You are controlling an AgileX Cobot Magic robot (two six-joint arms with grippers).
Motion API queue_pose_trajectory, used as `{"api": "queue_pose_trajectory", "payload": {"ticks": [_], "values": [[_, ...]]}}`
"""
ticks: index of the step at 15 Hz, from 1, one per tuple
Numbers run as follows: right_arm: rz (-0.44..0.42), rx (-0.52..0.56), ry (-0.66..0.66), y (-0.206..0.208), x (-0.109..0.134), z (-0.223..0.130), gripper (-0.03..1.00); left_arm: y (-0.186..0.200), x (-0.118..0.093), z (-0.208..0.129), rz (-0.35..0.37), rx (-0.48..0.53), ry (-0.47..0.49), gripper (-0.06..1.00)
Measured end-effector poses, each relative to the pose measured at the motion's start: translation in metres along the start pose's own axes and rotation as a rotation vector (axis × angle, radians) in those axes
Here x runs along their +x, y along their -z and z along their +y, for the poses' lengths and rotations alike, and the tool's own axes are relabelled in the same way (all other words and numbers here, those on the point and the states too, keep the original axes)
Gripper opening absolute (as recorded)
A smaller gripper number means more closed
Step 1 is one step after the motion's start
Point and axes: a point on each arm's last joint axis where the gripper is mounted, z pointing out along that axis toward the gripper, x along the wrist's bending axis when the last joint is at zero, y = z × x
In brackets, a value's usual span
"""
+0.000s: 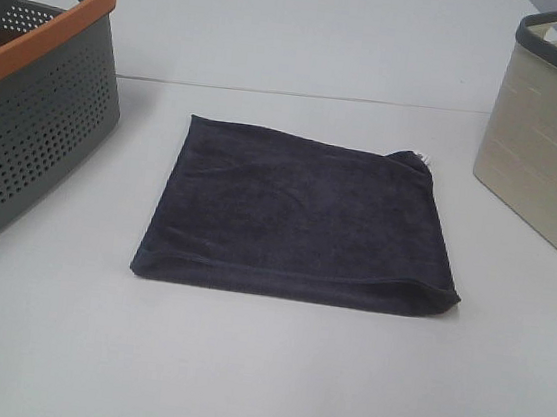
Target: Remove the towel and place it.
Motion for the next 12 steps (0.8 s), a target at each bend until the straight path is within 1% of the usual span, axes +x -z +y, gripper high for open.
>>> {"api": "queue_pose_trajectory", "payload": {"ticks": [2, 3, 4, 12], "values": [[0.000, -0.007, 0.000, -0.0012, -0.0001, 0.0003, 0.71, 0.0000, -0.0003, 0.0001, -0.005, -0.001, 0.001, 0.75], [0.000, -0.013, 0.000, -0.0012, -0.0001, 0.0008, 0.71, 0.0000, -0.0003, 0.0001, -0.048, -0.003, -0.016, 0.75], [0.000, -0.013, 0.000, -0.0012, -0.0001, 0.0008, 0.71, 0.0000, -0.0003, 0.0001, -0.069, -0.003, -0.026, 0.75], [0.000, -0.014, 0.000, -0.0012, -0.0001, 0.0009, 0.71, 0.0000, -0.0011, 0.0001, -0.086, -0.003, -0.017, 0.75]]}}
